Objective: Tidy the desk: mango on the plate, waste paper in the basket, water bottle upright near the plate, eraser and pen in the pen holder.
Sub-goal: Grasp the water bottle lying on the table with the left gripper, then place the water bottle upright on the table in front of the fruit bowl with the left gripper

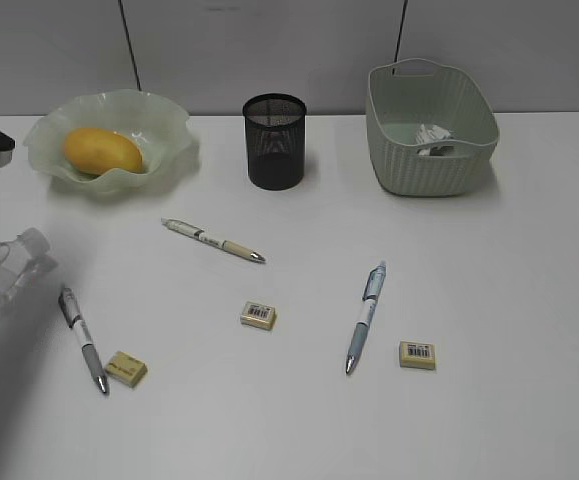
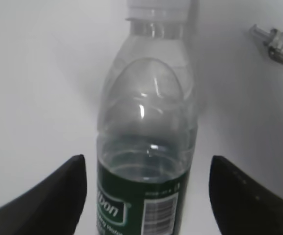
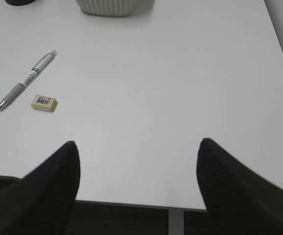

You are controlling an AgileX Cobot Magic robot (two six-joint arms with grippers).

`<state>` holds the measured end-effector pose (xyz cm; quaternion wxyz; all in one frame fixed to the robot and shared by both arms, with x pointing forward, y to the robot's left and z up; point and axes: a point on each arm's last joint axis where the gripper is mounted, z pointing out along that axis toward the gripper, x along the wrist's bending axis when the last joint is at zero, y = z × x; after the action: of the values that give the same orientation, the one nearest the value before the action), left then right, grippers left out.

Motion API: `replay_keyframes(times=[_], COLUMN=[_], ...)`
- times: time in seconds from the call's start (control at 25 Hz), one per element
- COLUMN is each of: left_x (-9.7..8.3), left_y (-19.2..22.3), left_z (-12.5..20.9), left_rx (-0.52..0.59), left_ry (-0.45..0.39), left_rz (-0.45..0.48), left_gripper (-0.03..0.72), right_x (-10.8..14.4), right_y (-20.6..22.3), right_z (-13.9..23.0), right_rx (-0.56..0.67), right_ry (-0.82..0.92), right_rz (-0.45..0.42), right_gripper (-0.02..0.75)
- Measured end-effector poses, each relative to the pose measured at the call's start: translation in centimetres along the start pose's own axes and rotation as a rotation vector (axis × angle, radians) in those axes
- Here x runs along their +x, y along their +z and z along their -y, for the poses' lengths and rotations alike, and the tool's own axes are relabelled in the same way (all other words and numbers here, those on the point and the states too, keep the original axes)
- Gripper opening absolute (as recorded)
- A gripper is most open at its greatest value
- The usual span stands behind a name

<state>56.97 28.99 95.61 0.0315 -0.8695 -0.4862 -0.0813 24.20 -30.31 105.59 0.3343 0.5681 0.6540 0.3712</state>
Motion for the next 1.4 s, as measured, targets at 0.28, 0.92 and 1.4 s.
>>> replay_keyframes(times=[0.28,0.92,1.4], left_x=[0.4,1.0,1.1], left_y=[2.9,5.5,4.0], left_z=[-0.4,-0.8,-1.7], left_rx=[0.062,0.058,0.052], left_ry=[0.039,0.035,-0.085], left_rz=[0.050,0.098,0.169], left_gripper=[0.593,0.548,0.508], right_x=[0.0,0.0,0.0], right_y=[0.0,0.0,0.0], right_z=[0.0,0.0,0.0], right_rx=[0.000,-0.001,-0.001], right_ry=[0.000,0.002,0.003], right_rz=[0.000,-0.001,-0.004], right_gripper=[0.585,0.585,0.585])
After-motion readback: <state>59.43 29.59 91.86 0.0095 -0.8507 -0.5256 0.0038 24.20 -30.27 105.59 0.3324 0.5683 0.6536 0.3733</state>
